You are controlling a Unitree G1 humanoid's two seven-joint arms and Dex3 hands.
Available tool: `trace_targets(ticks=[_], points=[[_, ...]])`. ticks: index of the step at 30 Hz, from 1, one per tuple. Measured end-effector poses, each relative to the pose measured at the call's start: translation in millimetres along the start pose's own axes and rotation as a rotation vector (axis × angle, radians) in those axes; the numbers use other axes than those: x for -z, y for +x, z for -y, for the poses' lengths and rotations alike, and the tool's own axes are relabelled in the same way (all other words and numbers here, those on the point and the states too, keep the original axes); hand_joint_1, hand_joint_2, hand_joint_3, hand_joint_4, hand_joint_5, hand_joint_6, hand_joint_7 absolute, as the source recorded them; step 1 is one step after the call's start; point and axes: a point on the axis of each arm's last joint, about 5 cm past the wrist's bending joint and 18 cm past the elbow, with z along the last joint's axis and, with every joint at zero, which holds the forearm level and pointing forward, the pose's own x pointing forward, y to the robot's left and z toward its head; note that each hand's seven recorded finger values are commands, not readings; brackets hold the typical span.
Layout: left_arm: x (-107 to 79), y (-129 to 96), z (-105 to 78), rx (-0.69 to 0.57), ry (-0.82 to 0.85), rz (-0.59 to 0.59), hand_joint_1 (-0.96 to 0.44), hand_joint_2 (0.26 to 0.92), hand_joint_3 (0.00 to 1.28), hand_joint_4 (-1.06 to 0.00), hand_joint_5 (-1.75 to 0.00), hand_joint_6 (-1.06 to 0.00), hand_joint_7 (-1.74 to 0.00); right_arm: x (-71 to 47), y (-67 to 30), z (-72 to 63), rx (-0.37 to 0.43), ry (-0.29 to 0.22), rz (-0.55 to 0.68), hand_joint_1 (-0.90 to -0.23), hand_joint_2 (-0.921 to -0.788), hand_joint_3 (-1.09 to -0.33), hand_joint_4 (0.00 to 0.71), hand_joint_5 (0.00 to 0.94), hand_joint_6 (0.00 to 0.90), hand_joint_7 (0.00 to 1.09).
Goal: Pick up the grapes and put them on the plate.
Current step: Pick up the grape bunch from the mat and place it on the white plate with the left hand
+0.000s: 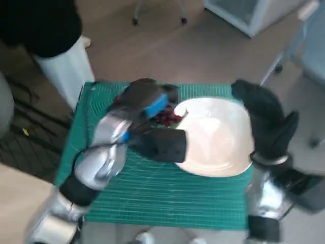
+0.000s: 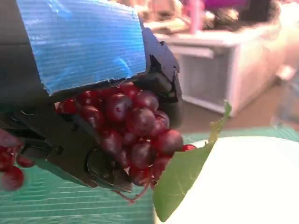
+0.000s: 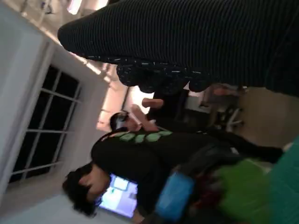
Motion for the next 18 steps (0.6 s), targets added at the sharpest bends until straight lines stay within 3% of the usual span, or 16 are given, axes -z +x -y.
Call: trace_targets(ticks=[8,18], points=[[-34.8,17.3,-9.0,0.015,0.026,0.137,0.00,0.921,0.22,-0.51,-1.38,-0.46,-1.32,-2.9,-9.6,4.0,0.027,-0.013,0.006,-0.456,-0.921,-0.534,0.332,0.006,0.103,0.43],[-51.7,27.1,-9.7,0.037,0.041,0.195,0.00,0.921,0.23,-0.55,-1.40,-0.41,-1.28,-5.4,-16.5,7.5,0.054,-0.038,0.023,-0.474,-0.921,-0.522,0.334,0.003,0.139,0.37]])
